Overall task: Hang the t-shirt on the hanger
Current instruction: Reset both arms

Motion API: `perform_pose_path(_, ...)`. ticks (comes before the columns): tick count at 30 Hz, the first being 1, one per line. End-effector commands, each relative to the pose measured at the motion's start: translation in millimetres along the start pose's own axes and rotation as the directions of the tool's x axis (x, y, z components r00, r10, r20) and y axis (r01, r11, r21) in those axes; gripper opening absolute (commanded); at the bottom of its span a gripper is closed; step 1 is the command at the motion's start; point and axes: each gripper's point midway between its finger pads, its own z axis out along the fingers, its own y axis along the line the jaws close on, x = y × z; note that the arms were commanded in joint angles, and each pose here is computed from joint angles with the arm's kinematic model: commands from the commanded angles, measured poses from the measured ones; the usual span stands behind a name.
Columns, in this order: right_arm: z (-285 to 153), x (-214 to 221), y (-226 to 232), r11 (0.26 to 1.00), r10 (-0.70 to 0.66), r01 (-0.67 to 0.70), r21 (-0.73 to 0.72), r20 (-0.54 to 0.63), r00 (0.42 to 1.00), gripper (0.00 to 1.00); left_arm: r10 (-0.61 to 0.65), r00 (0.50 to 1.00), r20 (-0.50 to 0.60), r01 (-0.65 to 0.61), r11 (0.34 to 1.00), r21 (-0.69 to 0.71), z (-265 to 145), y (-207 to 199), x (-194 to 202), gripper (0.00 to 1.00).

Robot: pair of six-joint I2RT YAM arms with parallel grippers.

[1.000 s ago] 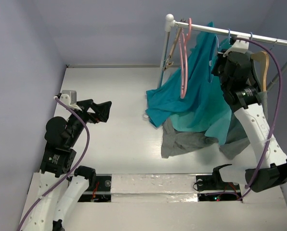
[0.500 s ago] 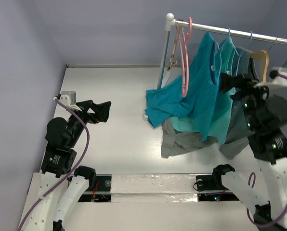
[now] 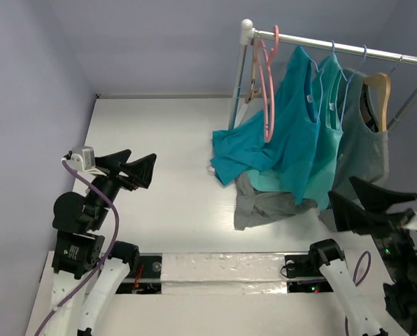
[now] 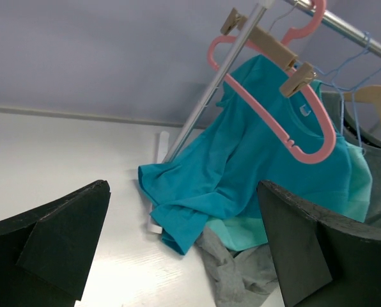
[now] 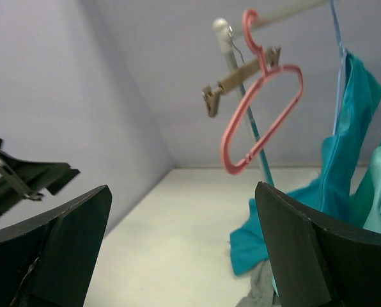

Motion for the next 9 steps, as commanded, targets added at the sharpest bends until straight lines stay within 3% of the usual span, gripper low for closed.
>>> perform_pose_path(1,-35.2,-17.1,15.2,1.0,0.01,-0.01,-0.005,0.03,1.0,1.0,-0.022,0.998,0.063,0.017,0.996,0.084,-8.7,-23.8,-24.4,0.99)
perform_pose_path(5,-55.7,-32.7,10.2,0.998,0.035,-0.041,0.051,0.12,0.992,1.0,-0.012,0.997,0.073,0.005,0.996,0.092,-9.5,-29.0,-33.9,0.99)
perform_pose_path(9,-58.1,-28.2,4.8,0.995,0.062,-0.072,0.064,0.137,0.989,1.0,0.005,0.998,0.057,-0.013,0.991,0.136,-8.4,-35.1,-29.0,0.99)
